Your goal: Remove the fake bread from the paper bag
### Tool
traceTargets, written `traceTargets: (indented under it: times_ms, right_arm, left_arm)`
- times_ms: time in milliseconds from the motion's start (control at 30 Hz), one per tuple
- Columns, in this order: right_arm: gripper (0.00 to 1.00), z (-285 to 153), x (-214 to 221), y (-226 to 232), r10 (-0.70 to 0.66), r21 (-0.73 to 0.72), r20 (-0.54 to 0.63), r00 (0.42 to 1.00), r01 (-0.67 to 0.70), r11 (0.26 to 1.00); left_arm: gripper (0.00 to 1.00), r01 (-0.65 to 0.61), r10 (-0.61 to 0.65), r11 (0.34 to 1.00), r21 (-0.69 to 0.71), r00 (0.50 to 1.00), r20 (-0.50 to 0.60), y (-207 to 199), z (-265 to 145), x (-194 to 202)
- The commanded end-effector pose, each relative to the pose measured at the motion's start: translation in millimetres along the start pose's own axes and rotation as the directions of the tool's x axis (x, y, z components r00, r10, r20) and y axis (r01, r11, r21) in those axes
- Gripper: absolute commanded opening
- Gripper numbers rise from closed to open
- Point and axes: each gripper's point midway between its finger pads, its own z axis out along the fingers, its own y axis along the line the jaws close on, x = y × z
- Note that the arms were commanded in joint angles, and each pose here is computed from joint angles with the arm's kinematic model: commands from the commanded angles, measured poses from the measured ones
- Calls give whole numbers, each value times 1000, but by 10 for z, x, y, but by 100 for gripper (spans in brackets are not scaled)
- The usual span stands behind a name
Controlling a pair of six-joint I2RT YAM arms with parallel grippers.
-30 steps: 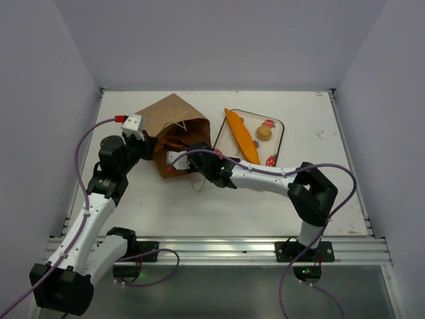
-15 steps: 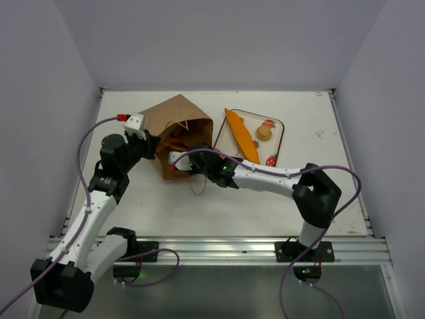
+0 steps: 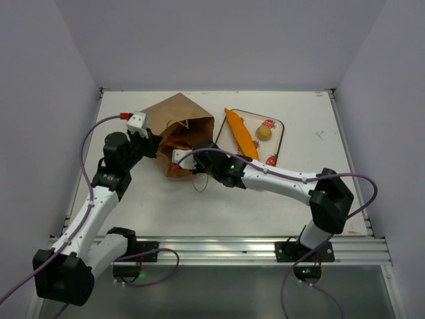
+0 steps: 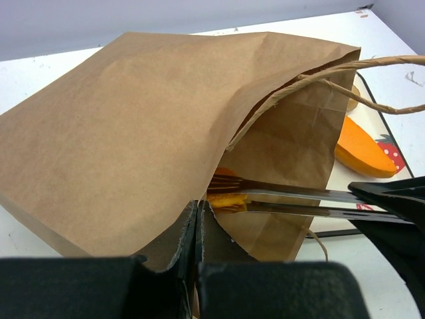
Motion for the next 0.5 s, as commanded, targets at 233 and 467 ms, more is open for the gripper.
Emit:
traceTargets:
  times_ms: [233, 467]
  right_arm:
    - [0, -599, 76, -100, 35, -28, 26, 999, -34, 999]
    - [0, -983, 147, -71, 84, -86, 59, 995, -79, 993]
  left_arm:
    - [1, -17, 20, 997, -69, 999, 47, 179, 16, -113]
    - [1, -28, 34, 996, -84, 998, 61, 228, 12, -207]
